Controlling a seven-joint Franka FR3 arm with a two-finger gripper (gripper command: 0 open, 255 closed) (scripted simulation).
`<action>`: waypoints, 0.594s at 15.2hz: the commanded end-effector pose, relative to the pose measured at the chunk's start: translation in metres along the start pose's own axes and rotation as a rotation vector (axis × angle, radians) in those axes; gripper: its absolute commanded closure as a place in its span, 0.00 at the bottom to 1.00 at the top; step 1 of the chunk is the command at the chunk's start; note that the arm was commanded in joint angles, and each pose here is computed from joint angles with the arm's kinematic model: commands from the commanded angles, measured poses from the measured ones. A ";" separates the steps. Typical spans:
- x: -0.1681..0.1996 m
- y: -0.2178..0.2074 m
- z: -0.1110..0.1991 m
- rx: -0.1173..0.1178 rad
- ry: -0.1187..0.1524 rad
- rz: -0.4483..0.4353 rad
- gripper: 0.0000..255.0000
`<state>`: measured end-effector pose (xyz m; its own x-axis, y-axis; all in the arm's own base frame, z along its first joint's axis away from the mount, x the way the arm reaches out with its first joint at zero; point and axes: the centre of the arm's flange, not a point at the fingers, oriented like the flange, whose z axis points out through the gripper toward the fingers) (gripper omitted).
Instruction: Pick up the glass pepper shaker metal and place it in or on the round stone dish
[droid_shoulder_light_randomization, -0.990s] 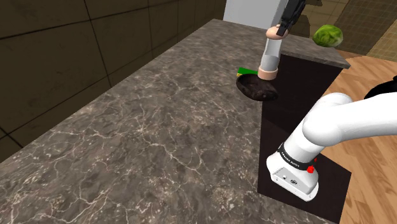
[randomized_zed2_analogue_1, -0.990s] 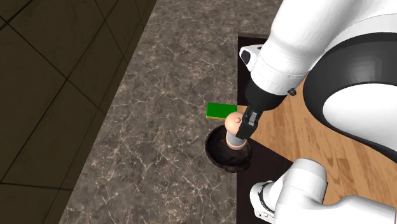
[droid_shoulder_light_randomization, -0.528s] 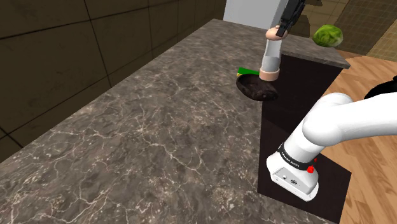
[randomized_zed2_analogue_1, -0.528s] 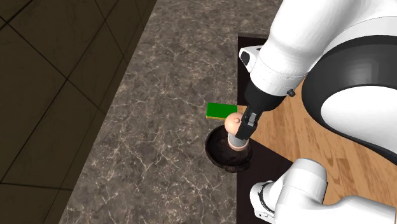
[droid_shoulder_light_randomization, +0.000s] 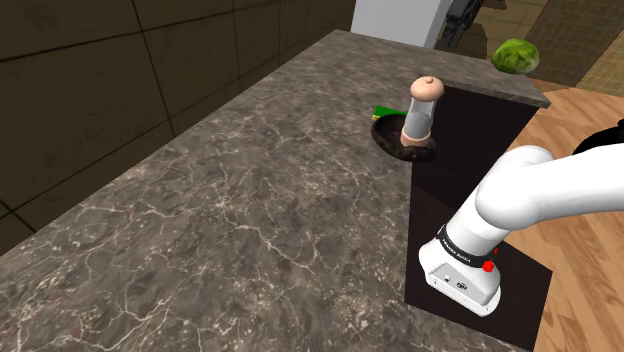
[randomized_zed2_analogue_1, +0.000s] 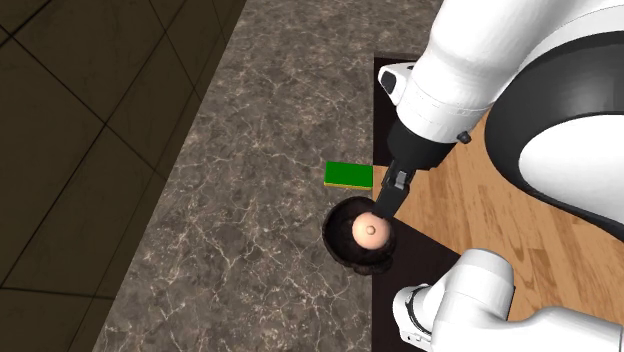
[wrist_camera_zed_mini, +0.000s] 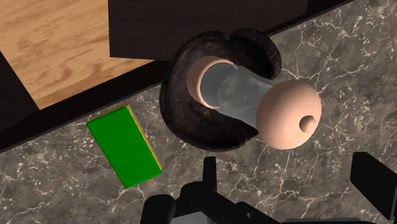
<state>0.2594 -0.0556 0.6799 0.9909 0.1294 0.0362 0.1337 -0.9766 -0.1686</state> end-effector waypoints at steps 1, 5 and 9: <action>-0.001 0.001 -0.026 0.000 0.000 0.000 0.00; -0.001 0.001 -0.037 0.000 0.000 0.000 0.00; -0.001 0.001 -0.037 0.000 0.000 0.000 0.00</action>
<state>0.2585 -0.0625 0.7157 0.9909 0.1295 0.0359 0.1337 -0.9766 -0.1684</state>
